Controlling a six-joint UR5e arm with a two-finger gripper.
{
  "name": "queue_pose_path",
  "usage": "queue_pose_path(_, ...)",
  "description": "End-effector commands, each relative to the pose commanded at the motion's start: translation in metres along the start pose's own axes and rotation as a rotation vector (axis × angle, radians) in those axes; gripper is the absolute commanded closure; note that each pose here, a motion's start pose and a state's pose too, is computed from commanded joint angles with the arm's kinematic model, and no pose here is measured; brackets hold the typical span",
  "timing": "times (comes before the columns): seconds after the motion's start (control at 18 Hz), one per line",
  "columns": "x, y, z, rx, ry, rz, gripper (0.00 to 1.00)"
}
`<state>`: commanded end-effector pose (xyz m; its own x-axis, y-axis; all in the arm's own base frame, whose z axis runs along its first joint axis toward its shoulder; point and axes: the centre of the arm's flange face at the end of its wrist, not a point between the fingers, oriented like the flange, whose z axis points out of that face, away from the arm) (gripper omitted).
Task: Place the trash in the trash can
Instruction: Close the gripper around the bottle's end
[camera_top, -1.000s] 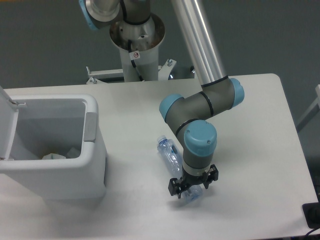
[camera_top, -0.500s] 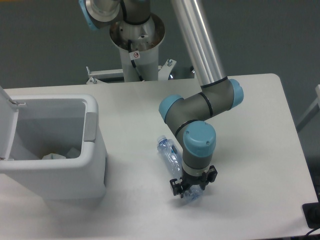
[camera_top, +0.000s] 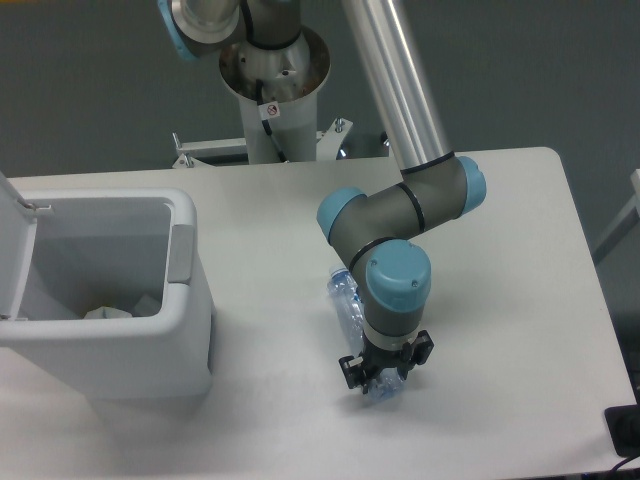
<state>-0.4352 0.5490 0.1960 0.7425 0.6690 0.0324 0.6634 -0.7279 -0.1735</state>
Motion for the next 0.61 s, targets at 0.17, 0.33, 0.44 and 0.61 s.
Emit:
queue_pose_path(0.17,0.001,0.0,-0.001,0.003,0.0,0.0,0.4)
queue_pose_path(0.33,0.001,0.0,0.0,0.002,0.0,-0.001,0.48)
queue_pose_path(0.44,0.0,0.0,-0.002,0.003,0.0,0.0,0.49)
queue_pose_path(0.61,0.001,-0.002,-0.012,0.018,-0.001,0.003,0.49)
